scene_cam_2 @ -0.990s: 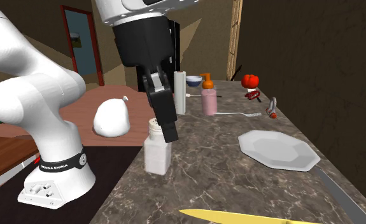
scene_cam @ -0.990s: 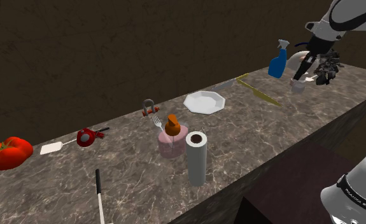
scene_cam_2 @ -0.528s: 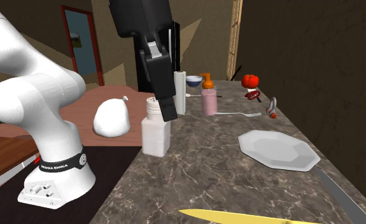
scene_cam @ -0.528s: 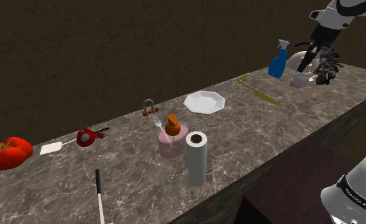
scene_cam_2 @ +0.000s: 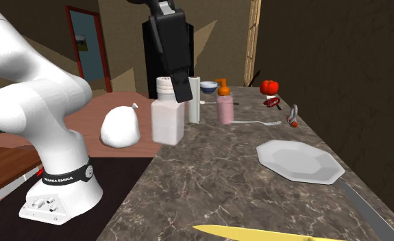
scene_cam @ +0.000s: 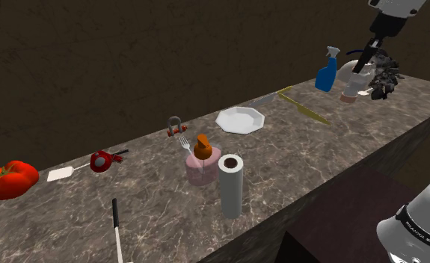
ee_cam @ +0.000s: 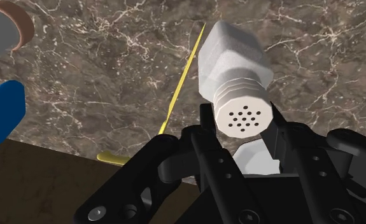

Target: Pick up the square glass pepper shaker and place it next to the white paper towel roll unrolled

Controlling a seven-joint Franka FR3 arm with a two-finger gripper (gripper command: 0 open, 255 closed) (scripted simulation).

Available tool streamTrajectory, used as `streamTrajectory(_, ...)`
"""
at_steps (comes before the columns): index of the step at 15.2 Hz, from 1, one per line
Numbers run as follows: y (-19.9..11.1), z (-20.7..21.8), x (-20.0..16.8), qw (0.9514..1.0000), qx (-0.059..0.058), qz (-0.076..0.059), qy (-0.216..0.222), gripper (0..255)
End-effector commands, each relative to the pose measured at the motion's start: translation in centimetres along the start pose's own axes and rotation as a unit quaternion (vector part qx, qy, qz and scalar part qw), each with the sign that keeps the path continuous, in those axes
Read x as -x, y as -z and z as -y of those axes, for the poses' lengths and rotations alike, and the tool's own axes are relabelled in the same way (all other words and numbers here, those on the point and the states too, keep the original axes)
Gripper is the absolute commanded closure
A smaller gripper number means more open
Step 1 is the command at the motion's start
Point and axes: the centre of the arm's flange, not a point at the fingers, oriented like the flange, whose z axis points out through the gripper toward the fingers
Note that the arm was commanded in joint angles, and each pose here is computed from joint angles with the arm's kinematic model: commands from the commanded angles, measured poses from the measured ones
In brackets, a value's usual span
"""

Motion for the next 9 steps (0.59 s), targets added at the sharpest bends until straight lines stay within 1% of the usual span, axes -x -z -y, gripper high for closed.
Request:
streamTrajectory(1,1.1,0.1,-0.1,1.0000,0.000,0.000,0.000,255)
streamTrajectory(9,5.2,0.0,-0.9,1.0000,0.000,0.000,0.000,255)
